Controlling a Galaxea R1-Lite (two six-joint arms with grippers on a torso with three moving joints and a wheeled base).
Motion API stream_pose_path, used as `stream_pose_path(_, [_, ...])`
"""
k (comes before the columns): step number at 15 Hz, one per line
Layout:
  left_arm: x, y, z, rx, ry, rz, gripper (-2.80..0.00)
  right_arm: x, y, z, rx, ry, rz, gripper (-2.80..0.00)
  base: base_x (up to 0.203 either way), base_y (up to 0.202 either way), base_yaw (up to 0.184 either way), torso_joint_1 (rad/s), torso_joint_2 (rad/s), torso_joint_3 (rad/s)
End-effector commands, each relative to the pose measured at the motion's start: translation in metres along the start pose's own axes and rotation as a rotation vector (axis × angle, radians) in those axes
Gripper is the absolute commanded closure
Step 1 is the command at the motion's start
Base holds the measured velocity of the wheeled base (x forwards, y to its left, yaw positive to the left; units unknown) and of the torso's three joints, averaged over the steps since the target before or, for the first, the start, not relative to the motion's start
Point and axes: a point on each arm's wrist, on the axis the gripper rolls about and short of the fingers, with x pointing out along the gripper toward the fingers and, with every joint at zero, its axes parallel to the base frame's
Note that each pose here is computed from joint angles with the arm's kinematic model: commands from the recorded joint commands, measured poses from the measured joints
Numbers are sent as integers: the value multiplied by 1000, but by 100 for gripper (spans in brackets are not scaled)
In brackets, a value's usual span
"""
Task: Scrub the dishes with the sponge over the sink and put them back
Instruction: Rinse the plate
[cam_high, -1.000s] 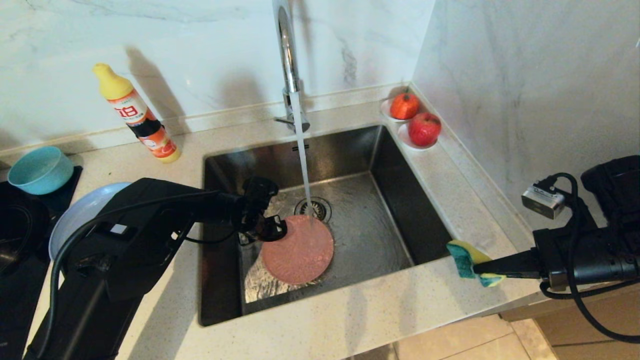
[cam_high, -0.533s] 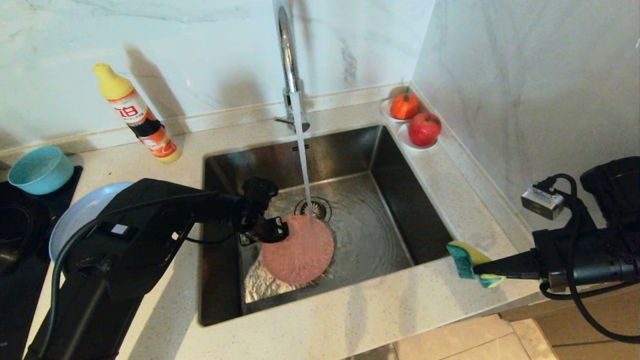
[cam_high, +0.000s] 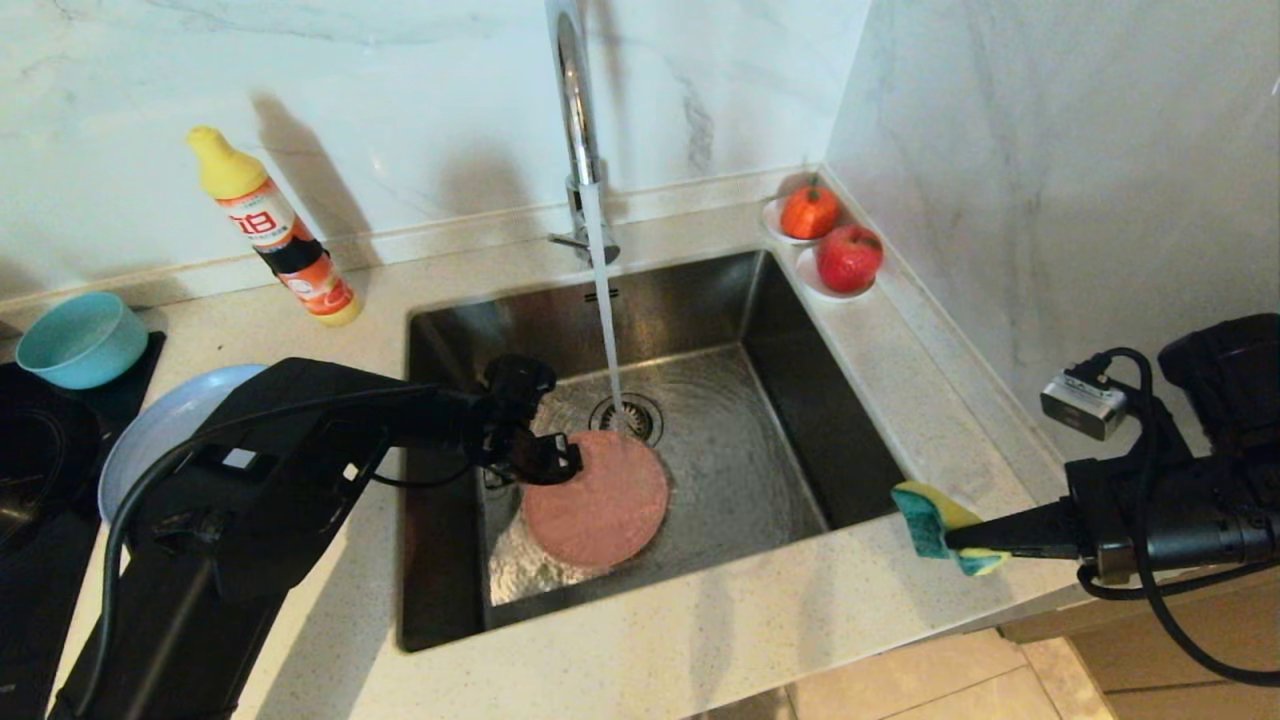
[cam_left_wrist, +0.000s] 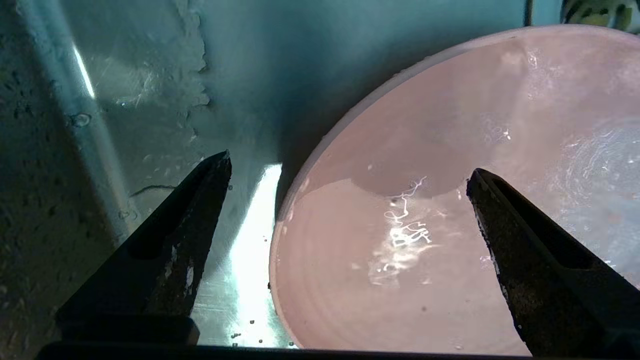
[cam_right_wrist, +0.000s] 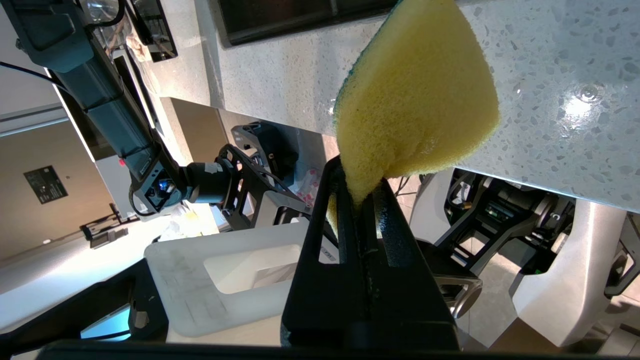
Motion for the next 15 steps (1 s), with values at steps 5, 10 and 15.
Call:
stream_pose_path(5, [-2,1,3,-6,1,-41,-280,1,-1,0,5,6,8,0,0,0,0,0,0,0])
stream_pose_path(10, [2,11,5,-31,26,-84,-280,1,-1,0,6,7,8,0,0,0,0,0,0,0])
stream_pose_path(15, [9,17,4,-45,46,-104,-280,2,-2,1,10,9,6,0,0,0,0,0,0,0])
